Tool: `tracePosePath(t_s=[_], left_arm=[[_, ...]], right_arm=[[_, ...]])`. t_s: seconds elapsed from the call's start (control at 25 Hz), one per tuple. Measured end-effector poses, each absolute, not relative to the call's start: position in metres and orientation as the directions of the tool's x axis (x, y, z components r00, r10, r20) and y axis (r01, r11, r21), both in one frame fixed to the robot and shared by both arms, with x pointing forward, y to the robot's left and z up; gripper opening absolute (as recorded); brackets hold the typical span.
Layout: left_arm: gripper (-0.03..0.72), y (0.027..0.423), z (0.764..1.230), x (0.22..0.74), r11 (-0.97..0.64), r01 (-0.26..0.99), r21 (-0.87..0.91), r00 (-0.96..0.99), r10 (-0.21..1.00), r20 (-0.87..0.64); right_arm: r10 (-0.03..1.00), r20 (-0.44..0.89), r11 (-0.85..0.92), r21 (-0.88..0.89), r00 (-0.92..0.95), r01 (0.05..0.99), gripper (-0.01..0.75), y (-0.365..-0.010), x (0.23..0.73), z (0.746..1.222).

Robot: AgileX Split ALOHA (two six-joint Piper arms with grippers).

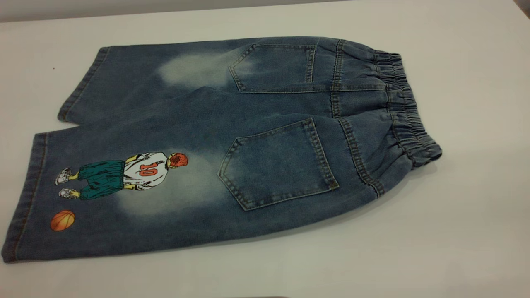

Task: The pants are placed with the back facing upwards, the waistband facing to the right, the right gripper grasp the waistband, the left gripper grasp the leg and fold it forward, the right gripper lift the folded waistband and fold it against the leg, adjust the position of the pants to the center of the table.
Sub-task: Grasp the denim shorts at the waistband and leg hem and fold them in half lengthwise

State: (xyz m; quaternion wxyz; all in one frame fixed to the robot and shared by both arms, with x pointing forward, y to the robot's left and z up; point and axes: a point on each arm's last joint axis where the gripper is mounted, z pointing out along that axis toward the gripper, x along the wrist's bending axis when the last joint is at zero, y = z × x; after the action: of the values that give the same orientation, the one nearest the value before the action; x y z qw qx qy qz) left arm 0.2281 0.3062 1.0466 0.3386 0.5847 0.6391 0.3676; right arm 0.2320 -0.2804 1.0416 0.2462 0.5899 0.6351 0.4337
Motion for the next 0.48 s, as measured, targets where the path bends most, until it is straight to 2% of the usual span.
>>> tracePosePath(t_s=[0.2,0.48], left_arm=[[0.435,0.307,1.064,0.248,0.038,0.545,0.838,-0.081,0.997,0.008],[0.435,0.307,1.076,0.331,-0.012,0.695,0.719,-0.028,0.999,0.043]], right_arm=[[0.927,0.313,-0.151,0.817,-0.208,0.556,0.403,-0.271,0.254,1.054],[0.924,0.359,-0.165,0.691,-0.136,0.703,0.465,-0.266,0.318,1.048]])
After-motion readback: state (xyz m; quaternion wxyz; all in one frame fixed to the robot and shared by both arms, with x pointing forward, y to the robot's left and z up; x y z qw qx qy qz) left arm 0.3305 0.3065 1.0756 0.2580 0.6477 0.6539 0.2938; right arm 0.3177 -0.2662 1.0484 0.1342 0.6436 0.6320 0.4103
